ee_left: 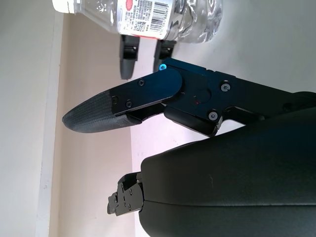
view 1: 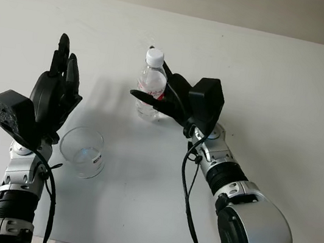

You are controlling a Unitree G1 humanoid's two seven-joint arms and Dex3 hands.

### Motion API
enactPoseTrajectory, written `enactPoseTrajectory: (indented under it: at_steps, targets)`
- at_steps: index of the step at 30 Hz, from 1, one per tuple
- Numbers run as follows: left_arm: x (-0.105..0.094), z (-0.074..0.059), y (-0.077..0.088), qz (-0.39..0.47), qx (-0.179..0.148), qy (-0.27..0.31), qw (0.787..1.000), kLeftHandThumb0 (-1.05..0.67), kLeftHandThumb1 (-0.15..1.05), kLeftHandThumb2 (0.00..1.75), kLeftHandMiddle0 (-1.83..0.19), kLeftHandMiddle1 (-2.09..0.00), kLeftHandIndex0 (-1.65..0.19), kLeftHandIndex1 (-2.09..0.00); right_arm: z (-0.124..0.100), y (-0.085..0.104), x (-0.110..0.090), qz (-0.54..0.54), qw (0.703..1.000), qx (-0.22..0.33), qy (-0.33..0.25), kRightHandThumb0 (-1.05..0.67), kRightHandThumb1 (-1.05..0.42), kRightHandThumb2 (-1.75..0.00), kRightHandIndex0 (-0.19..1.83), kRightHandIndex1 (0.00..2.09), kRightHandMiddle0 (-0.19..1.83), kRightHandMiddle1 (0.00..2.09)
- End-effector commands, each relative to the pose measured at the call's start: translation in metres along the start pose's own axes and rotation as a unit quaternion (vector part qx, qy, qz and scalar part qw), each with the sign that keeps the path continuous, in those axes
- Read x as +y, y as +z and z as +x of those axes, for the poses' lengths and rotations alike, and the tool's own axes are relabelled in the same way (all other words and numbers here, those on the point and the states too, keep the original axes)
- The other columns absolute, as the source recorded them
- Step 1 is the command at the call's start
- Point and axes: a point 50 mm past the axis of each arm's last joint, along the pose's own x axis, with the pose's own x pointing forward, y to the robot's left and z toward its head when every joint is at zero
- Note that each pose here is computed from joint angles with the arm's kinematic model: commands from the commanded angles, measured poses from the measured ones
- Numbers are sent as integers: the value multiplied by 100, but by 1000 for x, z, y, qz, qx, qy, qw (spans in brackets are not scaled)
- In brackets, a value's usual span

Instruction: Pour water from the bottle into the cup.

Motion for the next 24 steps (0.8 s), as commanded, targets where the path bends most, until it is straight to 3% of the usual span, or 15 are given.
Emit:
enactPoseTrajectory:
  at_steps: [1,3,6,7,8,9,10,11,14,20,24]
  targets:
    - [2,3,5,5,-9,1,1000,-76,105,70,19,0,19,0,2,-1,3,22,1000,-2,-9,-90,-92,-5,-19,0,-19,0]
    - [2,2,5,5,-9,1,1000,-75,105,70,19,0,19,0,3,-2,5,42,999,-5,-20,-87,-91,-5,-19,0,-19,0]
    - [3,2,5,3,-9,1,1000,-75,105,70,19,0,19,0,5,-2,7,52,998,4,-32,-79,-89,-5,1,11,4,13]
    - [3,2,5,2,-10,1,1000,-75,105,69,19,0,19,0,6,-2,7,53,998,8,-35,-75,-88,-5,7,33,9,34]
    - [3,1,5,2,-10,2,1000,-75,105,69,19,0,19,0,6,-2,8,49,998,10,-37,-67,-87,-5,2,99,5,101]
    - [3,1,5,3,-12,3,1000,-75,105,69,19,0,19,0,7,-1,9,42,998,6,-35,-63,-86,-5,2,133,3,140]
    - [2,1,5,5,-12,3,1000,-74,105,70,19,0,19,0,7,0,9,37,999,3,-34,-54,-86,-5,13,169,13,178]
    - [2,1,5,6,-13,3,1000,-74,105,70,19,0,19,0,7,1,10,27,999,0,-31,-51,-86,-5,17,183,17,192]
    - [2,1,5,5,-13,2,1000,-73,105,71,19,0,19,0,8,4,10,1,1000,0,-20,-48,-89,-6,32,206,31,208]
    - [1,2,4,2,-11,2,1000,-74,105,69,19,0,19,0,9,8,10,-30,1000,0,6,-38,-98,-6,94,209,78,209]
    - [1,2,4,4,-10,4,1000,-74,105,70,19,0,19,0,9,9,9,-37,999,-2,15,-38,-101,-6,101,209,89,209]
